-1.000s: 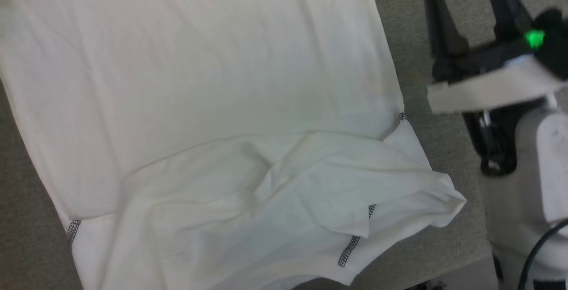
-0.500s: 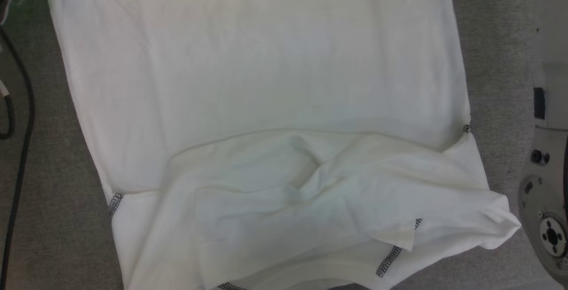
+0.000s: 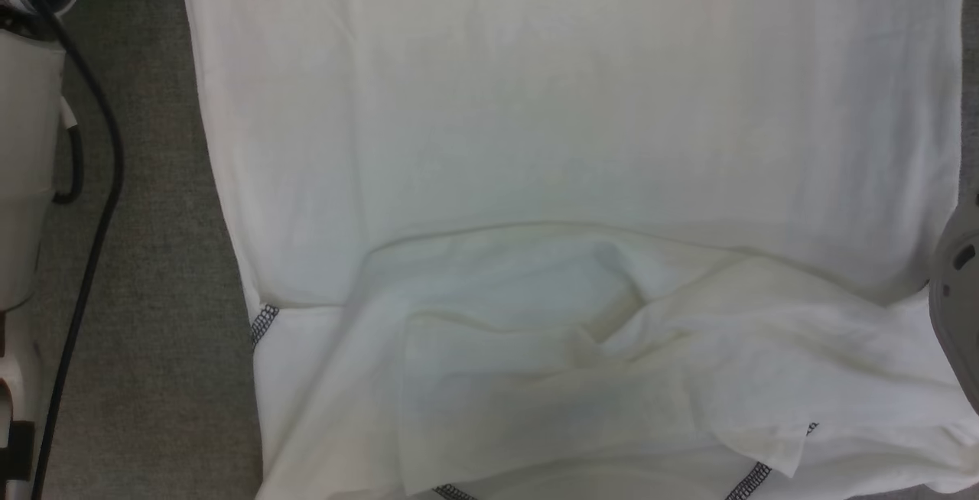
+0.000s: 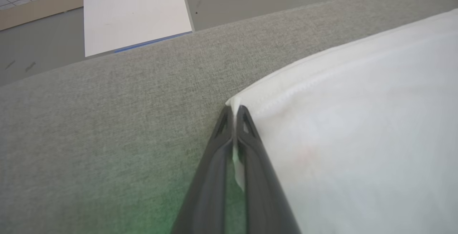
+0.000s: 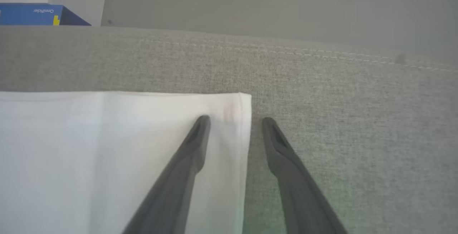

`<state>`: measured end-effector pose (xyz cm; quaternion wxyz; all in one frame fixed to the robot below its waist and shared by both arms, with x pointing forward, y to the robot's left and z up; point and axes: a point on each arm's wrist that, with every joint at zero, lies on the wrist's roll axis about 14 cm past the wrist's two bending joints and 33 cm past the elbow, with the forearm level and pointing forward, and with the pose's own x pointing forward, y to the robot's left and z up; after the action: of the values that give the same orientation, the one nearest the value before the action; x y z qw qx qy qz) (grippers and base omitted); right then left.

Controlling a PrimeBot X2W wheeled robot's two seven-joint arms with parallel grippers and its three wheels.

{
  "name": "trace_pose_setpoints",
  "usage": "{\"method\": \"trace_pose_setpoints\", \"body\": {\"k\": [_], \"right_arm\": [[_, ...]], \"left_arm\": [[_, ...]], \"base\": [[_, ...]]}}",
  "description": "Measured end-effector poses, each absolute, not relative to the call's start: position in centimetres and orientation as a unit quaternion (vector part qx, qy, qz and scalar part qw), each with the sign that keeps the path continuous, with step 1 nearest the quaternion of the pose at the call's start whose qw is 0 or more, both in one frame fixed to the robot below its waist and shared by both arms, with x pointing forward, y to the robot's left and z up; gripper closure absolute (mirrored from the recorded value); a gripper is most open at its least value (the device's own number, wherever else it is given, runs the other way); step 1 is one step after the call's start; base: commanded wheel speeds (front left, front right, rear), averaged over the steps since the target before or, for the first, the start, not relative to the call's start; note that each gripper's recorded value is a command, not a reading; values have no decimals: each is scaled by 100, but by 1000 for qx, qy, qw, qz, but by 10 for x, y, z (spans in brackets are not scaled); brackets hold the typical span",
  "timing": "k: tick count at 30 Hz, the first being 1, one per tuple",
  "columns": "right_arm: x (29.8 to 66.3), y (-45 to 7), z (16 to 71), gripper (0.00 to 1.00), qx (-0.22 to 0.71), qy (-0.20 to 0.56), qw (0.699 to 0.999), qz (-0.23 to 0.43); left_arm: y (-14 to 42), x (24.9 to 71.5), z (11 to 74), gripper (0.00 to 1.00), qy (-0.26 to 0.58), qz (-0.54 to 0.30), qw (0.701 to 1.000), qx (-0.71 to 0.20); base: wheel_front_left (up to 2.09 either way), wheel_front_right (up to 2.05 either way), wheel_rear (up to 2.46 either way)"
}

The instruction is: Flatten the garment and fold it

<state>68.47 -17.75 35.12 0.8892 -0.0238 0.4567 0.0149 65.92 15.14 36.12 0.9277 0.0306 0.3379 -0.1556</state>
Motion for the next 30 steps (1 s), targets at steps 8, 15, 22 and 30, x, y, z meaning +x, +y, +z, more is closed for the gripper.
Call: {"method": "trace_pose_setpoints", "body": {"k": [8, 15, 22, 30], "right_arm": [[691, -173, 357, 100, -35, 433, 901, 15], [699, -175, 391, 100, -39, 334, 942, 20], [693, -167, 434, 100, -29, 234, 971, 46], [646, -159, 470, 100, -20, 174, 980, 93]], "left_arm": [[155, 662, 366, 100, 312, -157, 936, 32], [155, 677, 397, 100, 222, -150, 963, 43], [147, 678, 447, 100, 120, -161, 979, 47], [143, 635, 475, 100, 90, -176, 980, 12]], "base": [[0, 0, 0], [0, 0, 0], [0, 0, 0], [0, 0, 0]]}}
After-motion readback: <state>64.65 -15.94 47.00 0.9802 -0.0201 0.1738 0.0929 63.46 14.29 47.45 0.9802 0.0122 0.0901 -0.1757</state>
